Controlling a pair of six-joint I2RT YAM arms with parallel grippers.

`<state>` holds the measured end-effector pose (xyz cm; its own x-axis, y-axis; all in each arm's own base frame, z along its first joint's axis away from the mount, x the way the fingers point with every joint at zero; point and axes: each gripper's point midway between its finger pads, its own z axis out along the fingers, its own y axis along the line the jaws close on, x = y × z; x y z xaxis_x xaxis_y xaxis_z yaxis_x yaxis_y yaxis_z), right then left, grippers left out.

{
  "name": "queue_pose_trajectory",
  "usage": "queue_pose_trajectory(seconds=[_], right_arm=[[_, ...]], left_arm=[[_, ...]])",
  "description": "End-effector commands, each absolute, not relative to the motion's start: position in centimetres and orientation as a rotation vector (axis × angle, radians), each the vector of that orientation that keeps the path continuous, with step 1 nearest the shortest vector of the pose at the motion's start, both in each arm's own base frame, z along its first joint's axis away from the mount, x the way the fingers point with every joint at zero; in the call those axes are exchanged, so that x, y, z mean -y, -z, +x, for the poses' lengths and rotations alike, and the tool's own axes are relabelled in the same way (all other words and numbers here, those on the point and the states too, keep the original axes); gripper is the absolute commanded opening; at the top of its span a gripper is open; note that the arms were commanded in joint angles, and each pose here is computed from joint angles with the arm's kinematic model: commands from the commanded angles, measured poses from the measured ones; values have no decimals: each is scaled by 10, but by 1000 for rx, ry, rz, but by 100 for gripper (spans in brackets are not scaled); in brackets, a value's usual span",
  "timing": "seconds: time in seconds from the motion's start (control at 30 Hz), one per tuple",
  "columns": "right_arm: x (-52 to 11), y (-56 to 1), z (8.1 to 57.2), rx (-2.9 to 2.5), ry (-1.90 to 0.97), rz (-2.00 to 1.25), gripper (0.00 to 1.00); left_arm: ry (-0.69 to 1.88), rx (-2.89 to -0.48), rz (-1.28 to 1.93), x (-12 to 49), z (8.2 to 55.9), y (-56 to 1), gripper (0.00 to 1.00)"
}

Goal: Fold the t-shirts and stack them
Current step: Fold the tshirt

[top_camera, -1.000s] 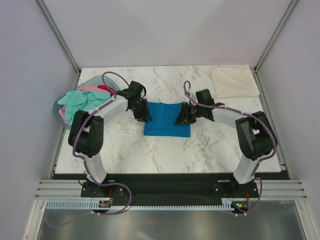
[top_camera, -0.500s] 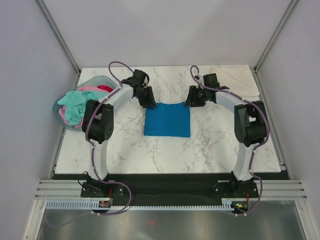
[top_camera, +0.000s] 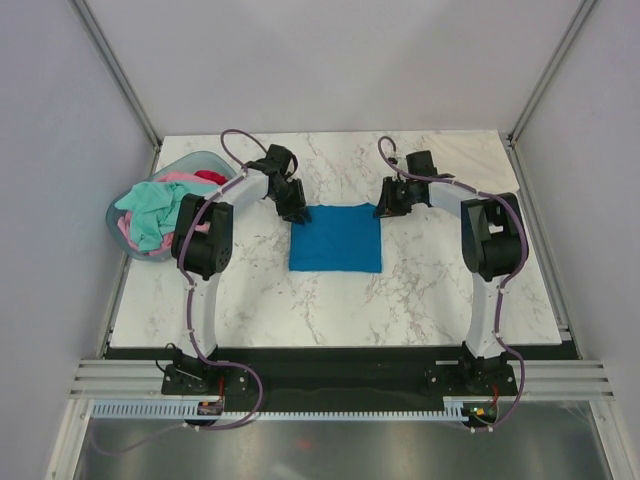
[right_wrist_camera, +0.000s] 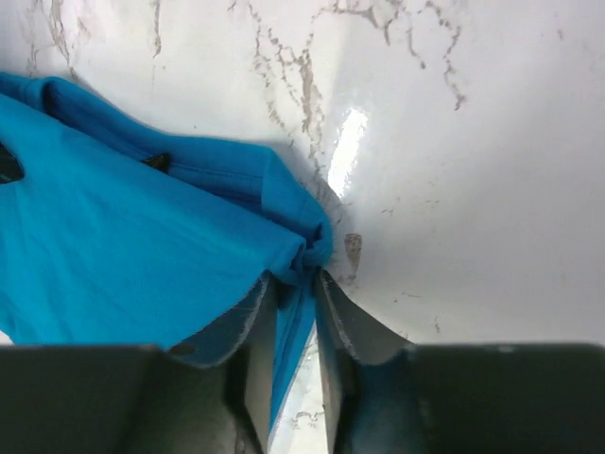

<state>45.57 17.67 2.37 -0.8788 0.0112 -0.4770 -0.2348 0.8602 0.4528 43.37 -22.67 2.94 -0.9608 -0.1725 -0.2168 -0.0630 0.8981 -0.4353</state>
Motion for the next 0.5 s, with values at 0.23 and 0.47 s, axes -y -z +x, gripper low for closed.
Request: queue_pose_trajectory(seconds=[0.23,0.47], right_arm=[[-162,11,460,-2560,-792,-139,3],[-166,-3,467,-2530,-825,-116,5]], left_arm=[[648,-2786,-144,222,446,-34,35],[733,-2717,-96,225,450,-85,40]])
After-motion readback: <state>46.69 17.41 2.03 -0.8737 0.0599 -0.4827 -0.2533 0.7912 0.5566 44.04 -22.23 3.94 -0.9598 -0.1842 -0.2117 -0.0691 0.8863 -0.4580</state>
